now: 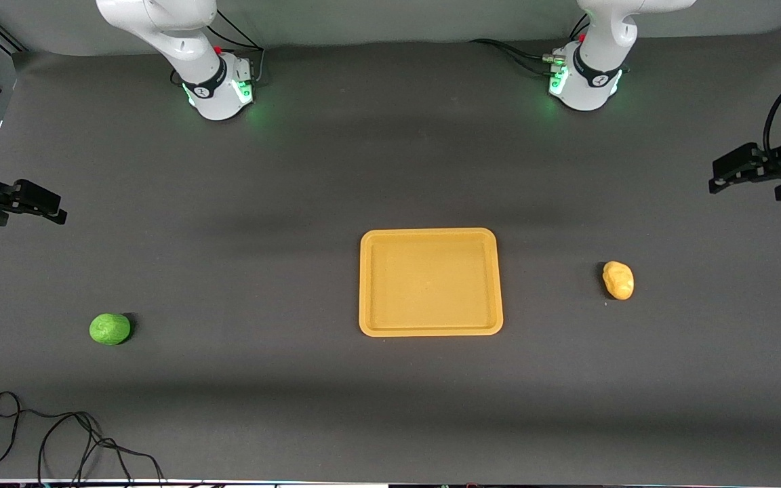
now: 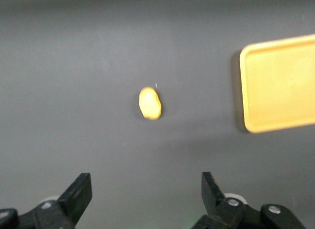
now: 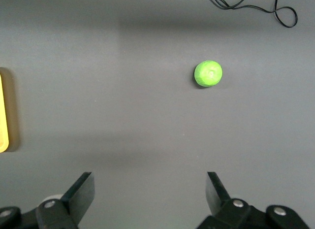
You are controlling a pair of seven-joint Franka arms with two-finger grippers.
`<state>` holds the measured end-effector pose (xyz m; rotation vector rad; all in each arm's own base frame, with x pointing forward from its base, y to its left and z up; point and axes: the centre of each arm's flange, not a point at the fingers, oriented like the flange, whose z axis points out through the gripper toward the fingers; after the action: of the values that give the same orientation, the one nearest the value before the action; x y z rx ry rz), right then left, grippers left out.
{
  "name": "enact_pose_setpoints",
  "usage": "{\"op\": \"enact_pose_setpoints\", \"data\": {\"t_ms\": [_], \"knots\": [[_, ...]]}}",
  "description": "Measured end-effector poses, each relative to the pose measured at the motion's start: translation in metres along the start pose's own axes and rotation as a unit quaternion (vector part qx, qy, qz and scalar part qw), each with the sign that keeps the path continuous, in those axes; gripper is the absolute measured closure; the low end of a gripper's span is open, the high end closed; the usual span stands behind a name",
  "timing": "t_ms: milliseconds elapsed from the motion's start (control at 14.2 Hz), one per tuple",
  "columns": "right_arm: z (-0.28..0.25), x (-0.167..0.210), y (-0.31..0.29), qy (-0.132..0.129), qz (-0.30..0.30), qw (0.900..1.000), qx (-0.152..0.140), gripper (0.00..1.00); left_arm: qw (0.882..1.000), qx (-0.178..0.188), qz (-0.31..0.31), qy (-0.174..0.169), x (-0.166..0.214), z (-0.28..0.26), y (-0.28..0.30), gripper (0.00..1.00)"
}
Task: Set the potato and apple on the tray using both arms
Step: 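Reach the left gripper down to the yellow potato and grasp it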
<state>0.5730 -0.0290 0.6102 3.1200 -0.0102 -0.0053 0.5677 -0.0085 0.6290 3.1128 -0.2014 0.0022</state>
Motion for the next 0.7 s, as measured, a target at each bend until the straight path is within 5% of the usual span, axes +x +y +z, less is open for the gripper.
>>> {"op": "enact_pose_setpoints", "data": {"t_ms": [491,702], "knots": [[0.005,-0.004,0.0,-0.024,0.0,1.0,0.001,0.0,1.0,0.002,-0.001,-0.001,0.0,0.026,-0.002,0.0],[0.005,-0.004,0.0,-0.024,0.0,1.0,0.001,0.0,1.0,0.004,-0.004,0.006,0.001,0.09,-0.005,0.0]]}}
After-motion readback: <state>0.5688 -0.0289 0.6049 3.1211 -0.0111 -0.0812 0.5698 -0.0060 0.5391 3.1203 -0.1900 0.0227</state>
